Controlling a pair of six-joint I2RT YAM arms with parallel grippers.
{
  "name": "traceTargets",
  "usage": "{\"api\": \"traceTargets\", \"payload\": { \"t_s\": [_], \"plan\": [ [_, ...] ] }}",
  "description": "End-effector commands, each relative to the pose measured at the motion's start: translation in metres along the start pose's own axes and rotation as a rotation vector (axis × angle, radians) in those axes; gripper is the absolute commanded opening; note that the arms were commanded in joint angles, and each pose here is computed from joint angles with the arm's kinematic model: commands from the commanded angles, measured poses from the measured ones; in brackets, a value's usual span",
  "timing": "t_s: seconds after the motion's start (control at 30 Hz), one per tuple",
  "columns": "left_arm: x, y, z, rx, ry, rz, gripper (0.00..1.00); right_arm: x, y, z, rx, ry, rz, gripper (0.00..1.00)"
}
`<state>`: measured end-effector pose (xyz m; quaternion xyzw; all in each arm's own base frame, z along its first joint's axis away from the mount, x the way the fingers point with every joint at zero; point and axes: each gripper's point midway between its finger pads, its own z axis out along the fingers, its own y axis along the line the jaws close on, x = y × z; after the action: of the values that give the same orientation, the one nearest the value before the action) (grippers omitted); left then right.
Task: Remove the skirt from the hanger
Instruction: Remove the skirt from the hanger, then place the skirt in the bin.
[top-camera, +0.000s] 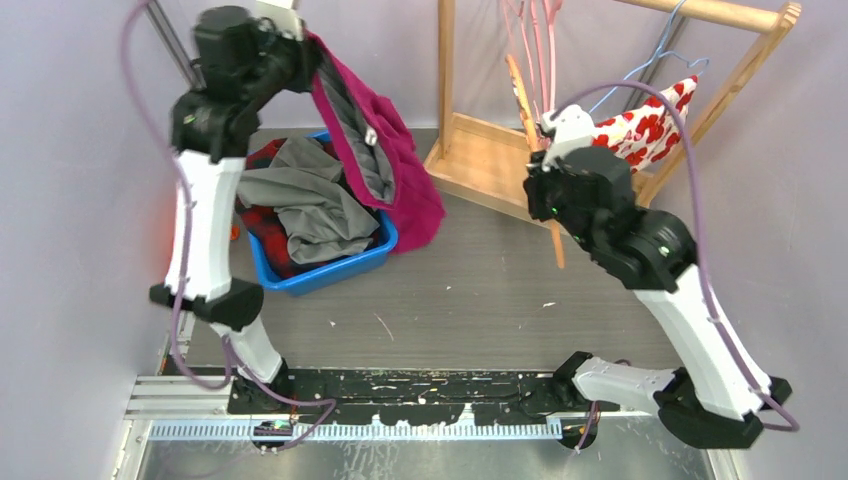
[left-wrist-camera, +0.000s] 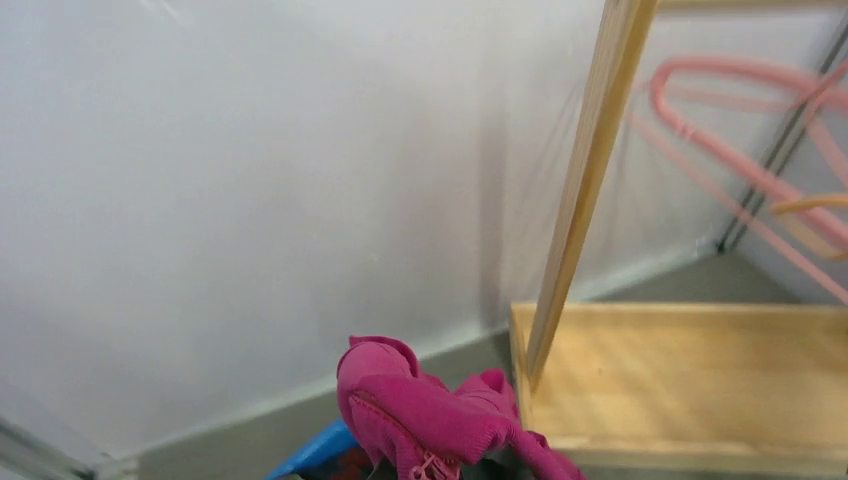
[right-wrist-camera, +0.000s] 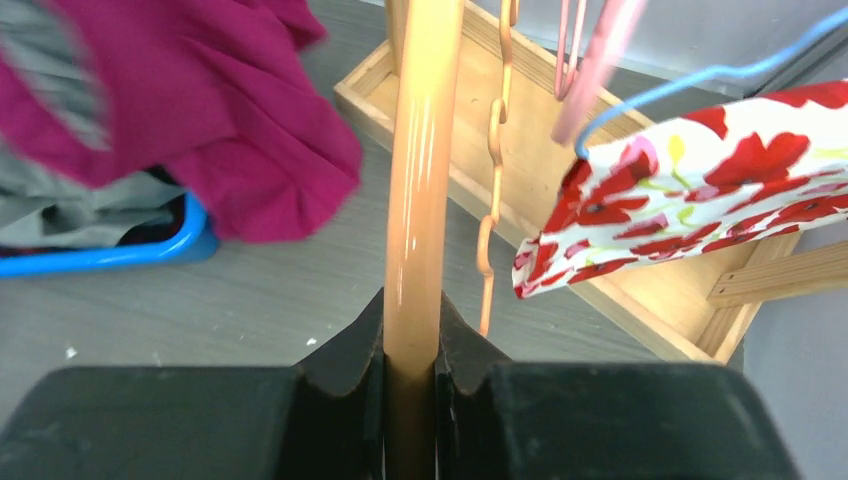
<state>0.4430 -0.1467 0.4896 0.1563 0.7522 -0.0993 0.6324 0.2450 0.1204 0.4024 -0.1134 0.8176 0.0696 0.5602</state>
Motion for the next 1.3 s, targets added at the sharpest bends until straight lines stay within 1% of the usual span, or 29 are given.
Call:
{"api": "traceTargets", "payload": {
  "t_s": [0.0,0.07,0.17,0.3,0.4,0.47,0.67,0.87,0.97,1.07,1.2,1.27],
  "plan": [
    [-0.14,0.024,-0.157,-0.159,-0.478,0.079,0.0,-0.044,-0.005,0.03,0.101,-0.17,0.019,0.01],
    [-0.139,0.043,-0.172,-0.27,-0.474,0.119,0.0,-0.047,-0.002,0.036,0.097,-0.174,0.022,0.01],
    [-0.132,0.064,-0.179,-0.394,-0.429,0.184,0.0,-0.051,0.001,0.041,0.084,-0.175,0.025,0.01],
    [-0.135,0.074,-0.199,-0.465,-0.439,0.215,0.0,-0.054,0.001,0.043,0.08,-0.179,0.022,0.01],
    [-0.133,0.075,-0.205,-0.469,-0.44,0.212,0.0,-0.054,-0.001,0.043,0.081,-0.18,0.015,0.01],
    [-0.12,0.071,-0.191,-0.438,-0.4,0.205,0.0,-0.055,0.0,0.045,0.076,-0.178,0.013,0.01],
    [-0.059,0.044,-0.121,-0.255,-0.233,0.132,0.0,-0.051,0.0,0.049,0.071,-0.161,0.018,0.01],
    [-0.053,0.038,-0.099,-0.217,-0.212,0.114,0.0,-0.049,-0.004,0.05,0.082,-0.156,0.025,0.01],
    [-0.015,0.039,-0.076,-0.218,-0.12,0.106,0.0,-0.047,-0.004,0.051,0.078,-0.149,0.024,0.01],
    [0.043,0.044,-0.058,-0.242,0.004,0.091,0.0,-0.045,-0.004,0.051,0.07,-0.135,0.015,0.01],
    [0.116,0.063,-0.049,-0.295,0.142,-0.038,0.0,-0.045,-0.003,0.048,0.063,-0.125,0.009,0.01],
    [0.158,0.064,-0.044,-0.286,0.224,-0.102,0.0,-0.047,-0.004,0.047,0.063,-0.127,0.008,0.01]
  ]
}}
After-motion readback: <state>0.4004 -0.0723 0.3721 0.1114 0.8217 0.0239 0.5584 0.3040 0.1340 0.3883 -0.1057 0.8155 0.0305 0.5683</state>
